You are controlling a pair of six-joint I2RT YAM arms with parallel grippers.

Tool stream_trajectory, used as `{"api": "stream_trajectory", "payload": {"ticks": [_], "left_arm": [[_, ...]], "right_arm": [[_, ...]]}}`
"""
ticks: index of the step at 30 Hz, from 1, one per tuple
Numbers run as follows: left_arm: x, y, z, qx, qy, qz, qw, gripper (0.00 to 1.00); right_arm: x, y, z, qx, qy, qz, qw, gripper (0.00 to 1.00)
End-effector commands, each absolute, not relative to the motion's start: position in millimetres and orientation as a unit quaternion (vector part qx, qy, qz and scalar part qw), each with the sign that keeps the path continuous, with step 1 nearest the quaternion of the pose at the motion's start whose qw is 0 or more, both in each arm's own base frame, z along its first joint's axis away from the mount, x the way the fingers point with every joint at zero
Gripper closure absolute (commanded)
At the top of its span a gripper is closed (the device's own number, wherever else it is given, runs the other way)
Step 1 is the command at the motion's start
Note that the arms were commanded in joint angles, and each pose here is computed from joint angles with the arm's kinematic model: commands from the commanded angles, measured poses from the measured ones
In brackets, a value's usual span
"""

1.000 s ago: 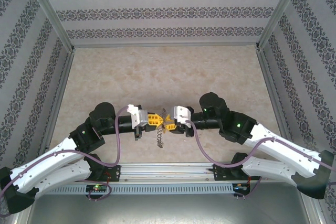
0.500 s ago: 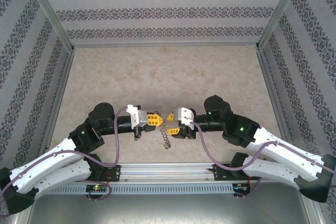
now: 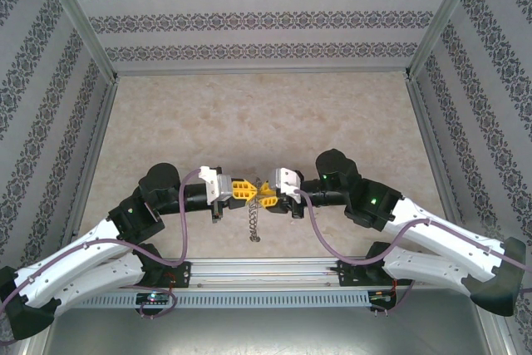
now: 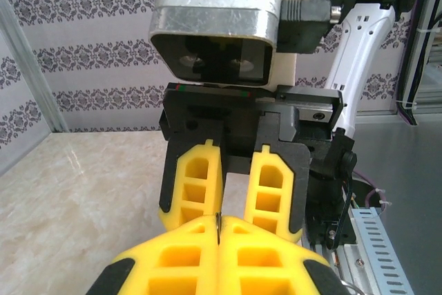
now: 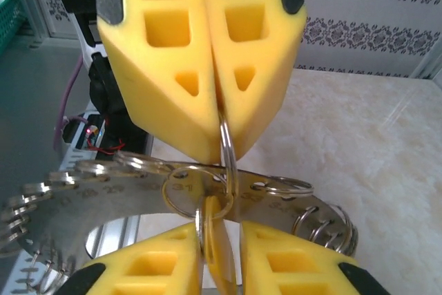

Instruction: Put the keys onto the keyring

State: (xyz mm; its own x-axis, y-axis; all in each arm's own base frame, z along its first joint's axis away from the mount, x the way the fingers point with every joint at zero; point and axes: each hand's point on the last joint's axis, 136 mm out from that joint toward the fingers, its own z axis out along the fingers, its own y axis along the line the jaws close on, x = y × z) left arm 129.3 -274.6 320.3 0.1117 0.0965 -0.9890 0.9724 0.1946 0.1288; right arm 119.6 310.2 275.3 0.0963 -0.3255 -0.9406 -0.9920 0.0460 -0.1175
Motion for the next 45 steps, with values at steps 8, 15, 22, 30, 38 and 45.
{"api": "stream_trajectory", "payload": {"ticks": [8,15,22,30,38,45], "left_arm": [[122.8,-271.9,340.7,0.492,0.51,-0.407,0.577,1.0],[120.9,-273.1,340.4,0.494,0.508,-0.414,0.572,1.0],[119.2,-272.3,343.1,0.495,0.503,-0.415,0.574,1.0],[116.2,-271.8,343.9,0.499,0.498,-0.417,0.574,1.0],[115.9,-270.7,342.3,0.499,0.5,-0.416,0.573,1.0],[121.0,-268.3,337.4,0.495,0.511,-0.402,0.577,1.0]], "right_arm": [[128.2,304.7,291.4,-0.57,0.557,0.35,0.492,1.0],[127.3,306.3,297.6,-0.574,0.554,0.352,0.489,1.0],[130.5,311.2,289.6,-0.578,0.571,0.351,0.465,1.0],[137.5,316.7,278.6,-0.58,0.601,0.347,0.427,1.0],[138.3,316.8,281.7,-0.577,0.6,0.354,0.428,1.0],[131.4,307.2,296.4,-0.574,0.579,0.357,0.457,1.0]]}}
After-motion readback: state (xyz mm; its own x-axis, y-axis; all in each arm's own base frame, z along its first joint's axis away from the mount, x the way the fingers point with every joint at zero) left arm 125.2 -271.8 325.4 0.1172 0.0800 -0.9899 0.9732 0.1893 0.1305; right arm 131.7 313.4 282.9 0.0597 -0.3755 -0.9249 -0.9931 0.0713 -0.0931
